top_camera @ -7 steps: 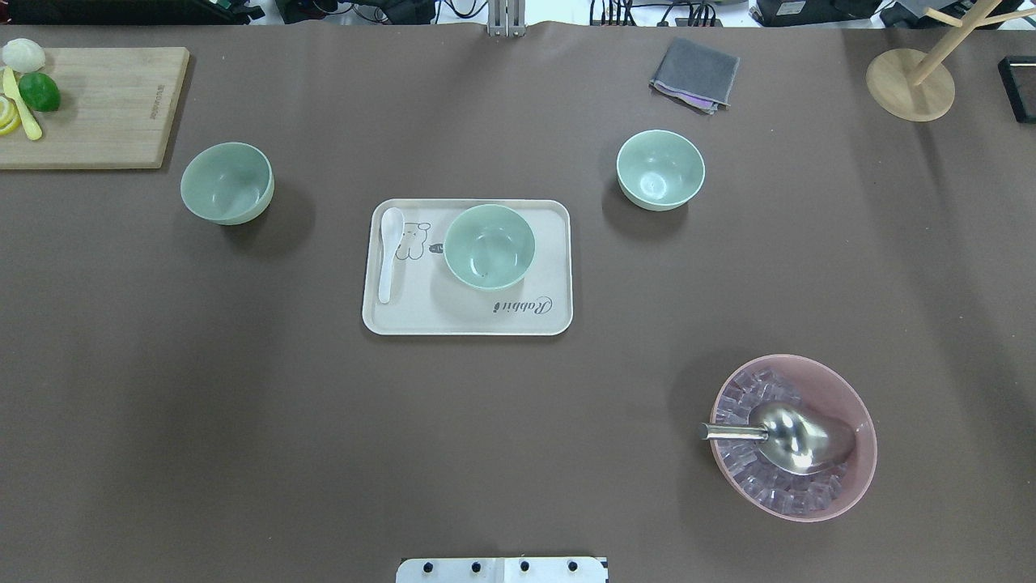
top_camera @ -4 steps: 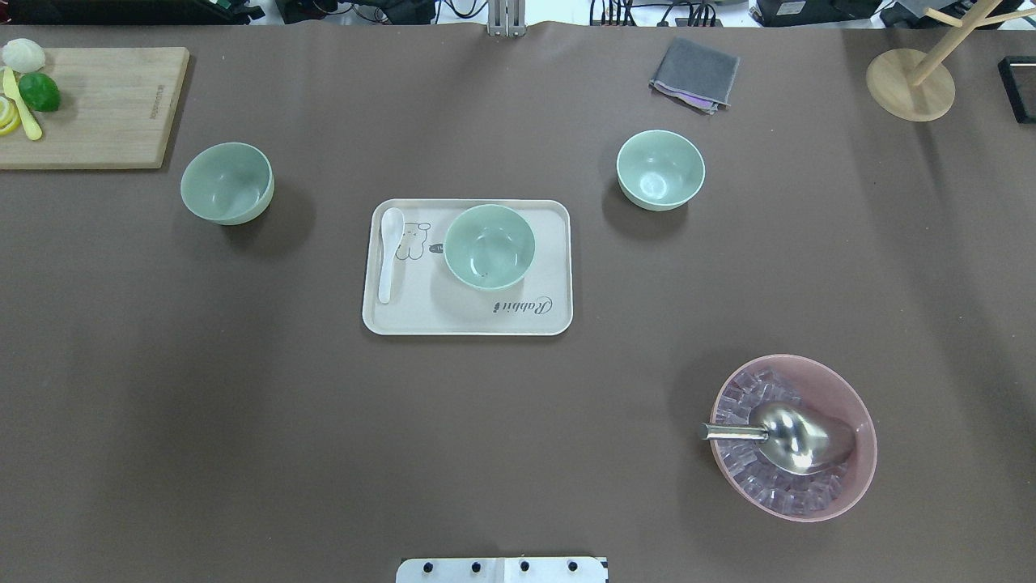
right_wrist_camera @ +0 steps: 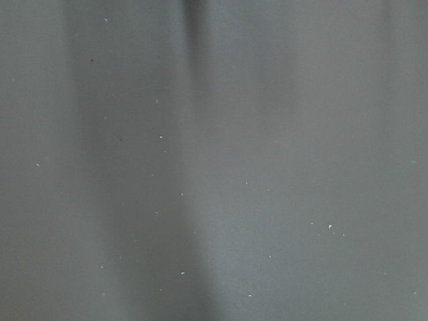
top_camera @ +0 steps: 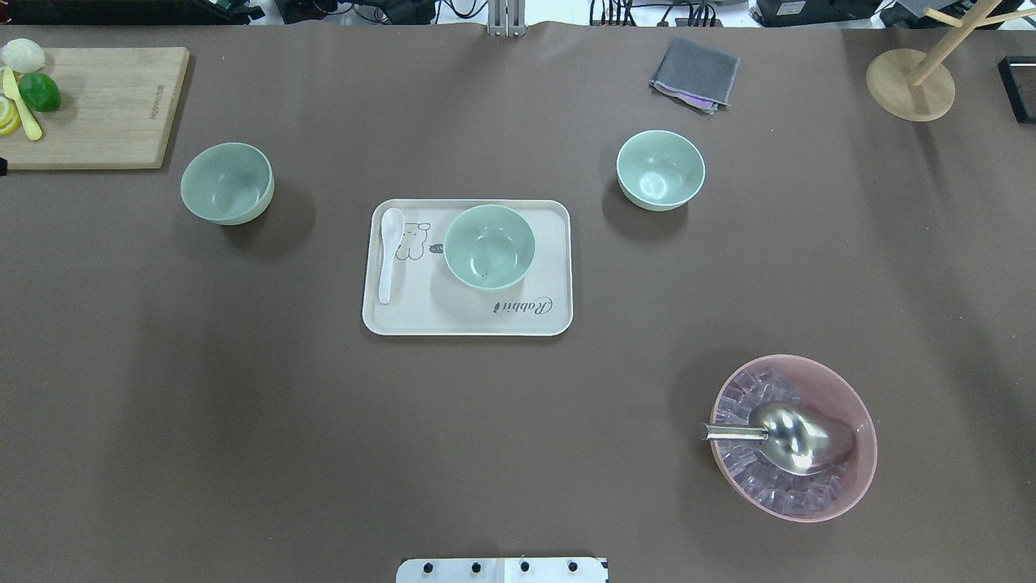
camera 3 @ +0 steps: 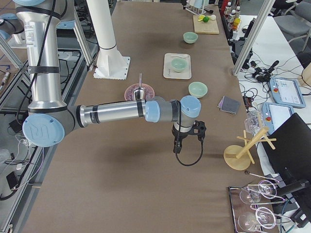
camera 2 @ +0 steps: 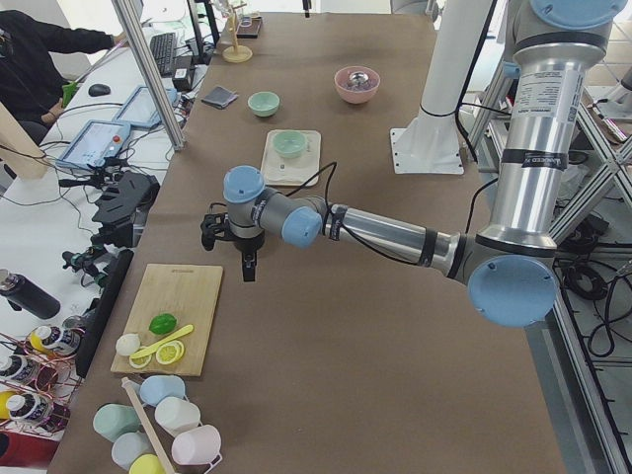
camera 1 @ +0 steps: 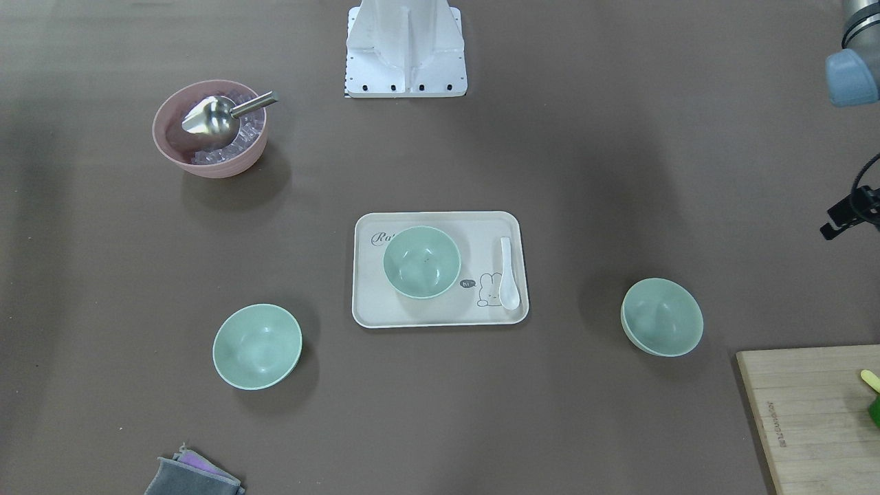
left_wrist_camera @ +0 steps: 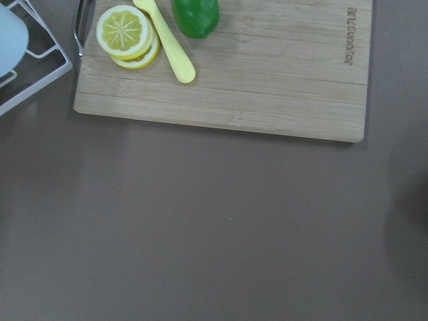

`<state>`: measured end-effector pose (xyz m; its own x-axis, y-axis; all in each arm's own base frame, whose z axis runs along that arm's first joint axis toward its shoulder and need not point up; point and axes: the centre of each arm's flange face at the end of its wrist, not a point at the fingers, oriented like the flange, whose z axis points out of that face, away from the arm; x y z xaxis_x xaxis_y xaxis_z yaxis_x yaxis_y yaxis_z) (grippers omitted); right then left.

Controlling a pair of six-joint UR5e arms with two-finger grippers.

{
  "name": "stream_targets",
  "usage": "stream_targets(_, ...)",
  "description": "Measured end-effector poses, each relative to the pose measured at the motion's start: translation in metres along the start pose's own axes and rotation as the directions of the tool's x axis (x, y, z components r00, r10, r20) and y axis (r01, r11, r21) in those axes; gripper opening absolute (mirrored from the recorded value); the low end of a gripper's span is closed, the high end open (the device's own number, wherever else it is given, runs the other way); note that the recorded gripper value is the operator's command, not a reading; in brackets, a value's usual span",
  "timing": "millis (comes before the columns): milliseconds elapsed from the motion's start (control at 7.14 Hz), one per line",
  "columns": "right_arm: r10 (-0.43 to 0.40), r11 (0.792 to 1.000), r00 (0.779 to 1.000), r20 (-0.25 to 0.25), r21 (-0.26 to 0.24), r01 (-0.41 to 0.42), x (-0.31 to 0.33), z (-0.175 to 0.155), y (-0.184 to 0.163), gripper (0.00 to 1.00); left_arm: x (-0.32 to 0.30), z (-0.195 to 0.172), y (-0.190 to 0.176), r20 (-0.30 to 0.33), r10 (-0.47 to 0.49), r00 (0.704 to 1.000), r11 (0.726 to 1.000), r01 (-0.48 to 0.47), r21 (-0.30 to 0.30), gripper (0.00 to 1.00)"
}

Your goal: Stack green bowls together

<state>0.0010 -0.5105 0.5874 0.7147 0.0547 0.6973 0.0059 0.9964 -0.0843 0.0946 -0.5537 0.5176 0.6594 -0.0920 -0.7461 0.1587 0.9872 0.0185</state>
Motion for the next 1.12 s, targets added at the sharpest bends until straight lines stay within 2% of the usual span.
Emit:
stream_targets(140, -0.007, 1.000, 1.000, 0.000, 0.001, 0.007, -0.011, 0.000, -0.009, 1.00, 0.043, 0.023, 0.005, -0.023, 0.025, 0.999, 1.000, -0.025, -0.007, 0.98)
stream_targets(420, -0.016, 1.000, 1.000, -0.002, -0.004, 0.016, -0.040, 0.003, -0.025, 1.00, 0.126, 0.068, 0.018, -0.009, 0.064, 0.998, 0.998, -0.064, 0.003, 0.99)
stream_targets(701, -0.021, 1.000, 1.000, -0.003, -0.015, 0.021, -0.069, 0.010, -0.037, 1.00, 0.154, 0.091, 0.021, 0.002, 0.092, 0.996, 0.996, -0.092, 0.000, 0.98)
stream_targets(1121, -0.023, 0.999, 1.000, -0.003, -0.023, 0.023, -0.105, 0.017, -0.050, 1.00, 0.175, 0.121, -0.013, 0.011, 0.091, 0.996, 0.996, -0.091, -0.004, 0.98)
